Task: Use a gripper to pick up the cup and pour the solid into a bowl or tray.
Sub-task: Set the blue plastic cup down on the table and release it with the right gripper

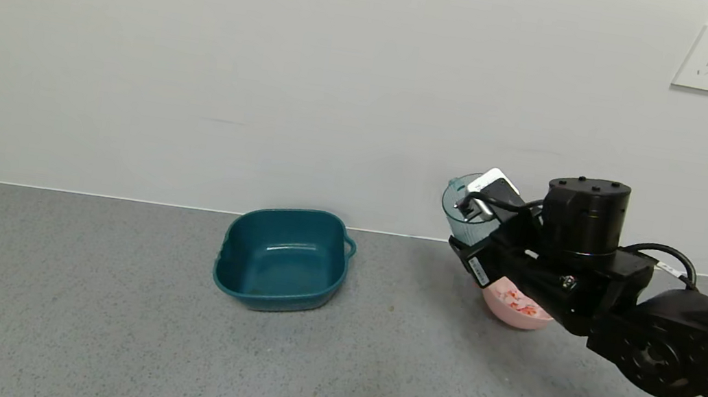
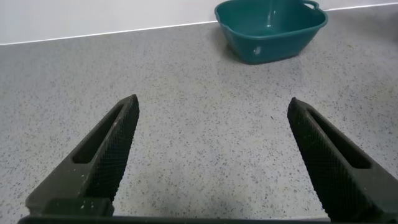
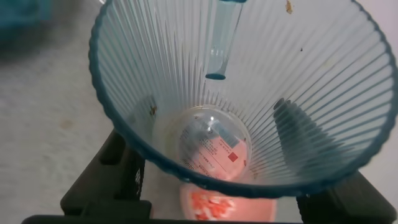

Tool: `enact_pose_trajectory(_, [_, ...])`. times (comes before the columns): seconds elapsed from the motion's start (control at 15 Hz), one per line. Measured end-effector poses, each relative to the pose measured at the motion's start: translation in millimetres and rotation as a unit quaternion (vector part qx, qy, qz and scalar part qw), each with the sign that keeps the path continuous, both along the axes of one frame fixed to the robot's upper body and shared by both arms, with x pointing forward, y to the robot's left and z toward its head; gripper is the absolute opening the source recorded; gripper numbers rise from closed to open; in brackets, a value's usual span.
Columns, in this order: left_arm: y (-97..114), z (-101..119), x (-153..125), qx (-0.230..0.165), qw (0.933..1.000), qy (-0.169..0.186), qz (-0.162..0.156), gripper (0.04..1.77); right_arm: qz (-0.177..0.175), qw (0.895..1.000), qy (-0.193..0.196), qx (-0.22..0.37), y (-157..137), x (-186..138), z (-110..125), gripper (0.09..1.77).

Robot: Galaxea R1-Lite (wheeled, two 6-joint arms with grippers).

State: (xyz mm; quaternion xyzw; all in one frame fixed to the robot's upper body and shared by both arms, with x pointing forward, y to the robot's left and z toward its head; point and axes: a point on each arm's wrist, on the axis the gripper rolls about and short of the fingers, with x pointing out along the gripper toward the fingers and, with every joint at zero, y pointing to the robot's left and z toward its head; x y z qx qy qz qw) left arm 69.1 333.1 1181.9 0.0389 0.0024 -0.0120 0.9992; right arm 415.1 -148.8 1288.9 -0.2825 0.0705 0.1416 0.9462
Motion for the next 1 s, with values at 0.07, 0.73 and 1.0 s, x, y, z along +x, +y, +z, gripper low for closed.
enact_pose_trajectory(0.07, [0,0,0,0.000,1.0000,0.000,0.000,1.72,0.007,1.000,0.001,0.023,8,-4,1,1.33])
enact_pose_trajectory(0.73, [0,0,0,0.000,1.0000,0.000,0.000,1.72,-0.008,0.991,-0.009,0.136,11,-24,20,1.33])
enact_pose_trajectory(1.0, [0,0,0,0.000,1.0000,0.000,0.000,1.72,-0.015,0.987,0.021,0.159,11,-28,5,1.33])
